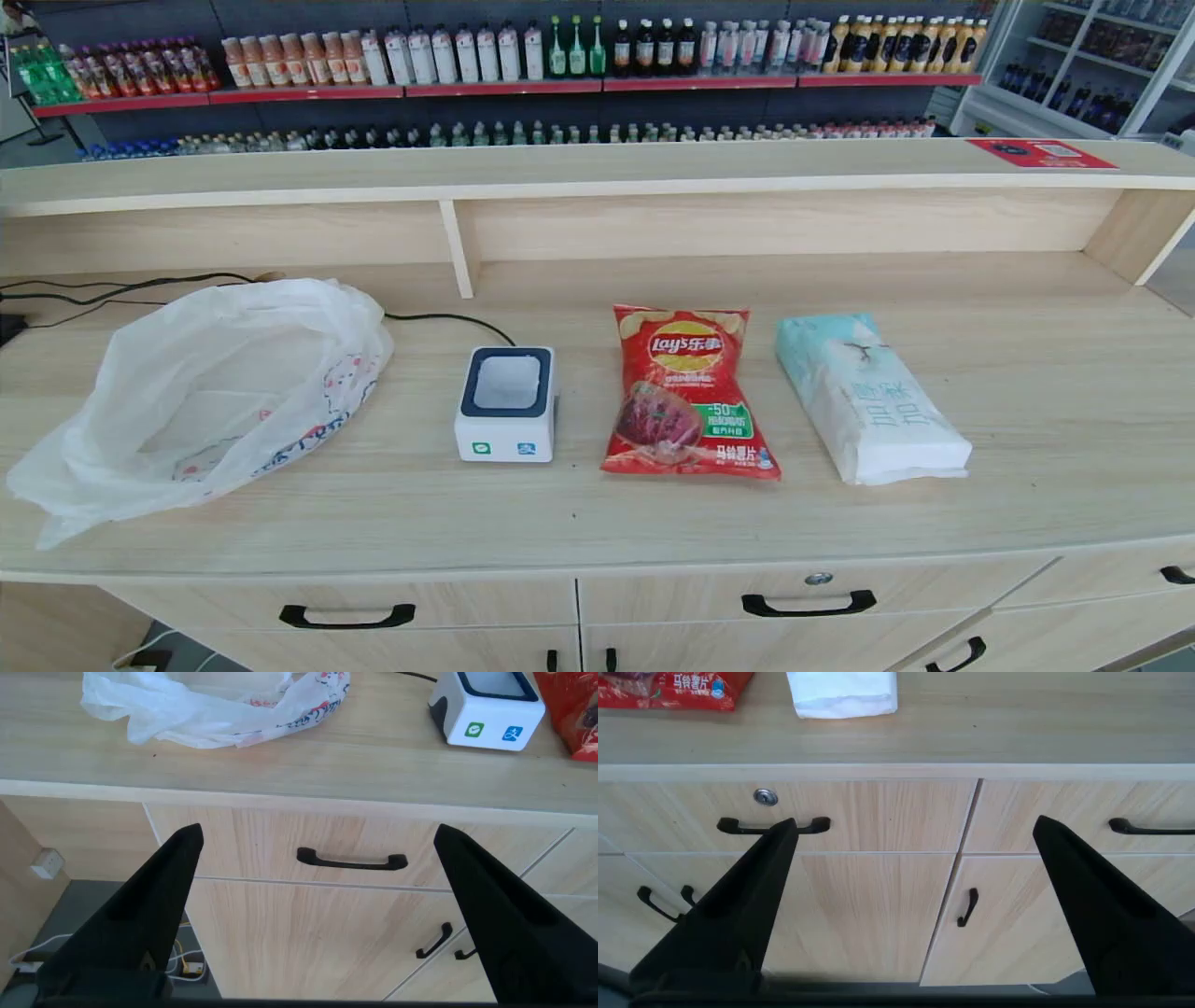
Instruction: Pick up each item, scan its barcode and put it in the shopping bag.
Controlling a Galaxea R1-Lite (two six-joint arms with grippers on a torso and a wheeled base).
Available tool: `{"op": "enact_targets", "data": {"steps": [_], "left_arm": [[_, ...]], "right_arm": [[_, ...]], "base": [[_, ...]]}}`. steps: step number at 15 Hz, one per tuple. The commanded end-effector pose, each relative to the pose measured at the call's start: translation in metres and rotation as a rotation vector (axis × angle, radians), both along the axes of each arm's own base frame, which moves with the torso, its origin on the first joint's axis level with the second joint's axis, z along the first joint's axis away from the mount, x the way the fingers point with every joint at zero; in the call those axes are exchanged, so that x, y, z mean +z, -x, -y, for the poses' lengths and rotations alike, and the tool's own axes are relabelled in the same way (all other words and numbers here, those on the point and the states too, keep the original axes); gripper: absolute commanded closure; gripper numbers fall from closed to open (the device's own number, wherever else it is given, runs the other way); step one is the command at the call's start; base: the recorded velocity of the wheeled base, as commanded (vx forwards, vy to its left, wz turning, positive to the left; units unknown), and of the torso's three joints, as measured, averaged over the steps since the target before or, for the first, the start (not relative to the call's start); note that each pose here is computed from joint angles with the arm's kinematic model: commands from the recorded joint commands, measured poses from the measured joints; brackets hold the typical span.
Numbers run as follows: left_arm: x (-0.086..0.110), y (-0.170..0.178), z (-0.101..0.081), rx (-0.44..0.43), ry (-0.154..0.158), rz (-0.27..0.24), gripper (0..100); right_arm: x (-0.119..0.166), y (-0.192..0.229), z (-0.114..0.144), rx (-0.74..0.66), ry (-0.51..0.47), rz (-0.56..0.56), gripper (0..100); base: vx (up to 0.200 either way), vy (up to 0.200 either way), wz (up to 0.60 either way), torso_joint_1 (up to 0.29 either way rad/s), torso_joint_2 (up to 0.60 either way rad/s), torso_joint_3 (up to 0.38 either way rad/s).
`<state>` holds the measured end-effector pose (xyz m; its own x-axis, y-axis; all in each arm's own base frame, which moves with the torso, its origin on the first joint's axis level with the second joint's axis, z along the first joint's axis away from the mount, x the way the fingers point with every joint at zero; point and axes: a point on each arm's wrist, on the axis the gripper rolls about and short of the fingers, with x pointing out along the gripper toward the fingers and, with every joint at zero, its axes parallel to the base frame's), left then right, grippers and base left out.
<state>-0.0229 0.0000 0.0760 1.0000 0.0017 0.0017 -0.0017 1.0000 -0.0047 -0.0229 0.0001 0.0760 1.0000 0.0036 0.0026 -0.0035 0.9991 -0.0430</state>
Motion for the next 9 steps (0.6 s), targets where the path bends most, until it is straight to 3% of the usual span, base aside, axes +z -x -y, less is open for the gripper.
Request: {"op": "enact_targets", "data": {"steps": [1,5,9], "left_arm": [[0.000,0.000,0.000,0.000,0.000,-0.002,0],[0.000,0.000,0.000,-0.002,0.000,0.000,0],[0.000,0.000,0.000,0.000,0.000,0.000,0]], "right_arm": [[0.000,0.000,0.000,0.006,0.002,-0.001,0],[0.000,0.000,-0.001,0.038,0.012,0.002,0],[0.091,-0.036,-0.002,0.112,0.024,-0.061,0]], "base": [[0.000,0.000,0.00,0.000,0.00,0.000],[0.000,0.000,0.00,0.000,0.00,0.000],[0.000,0.000,0.00,0.000,0.00,0.000]]}}
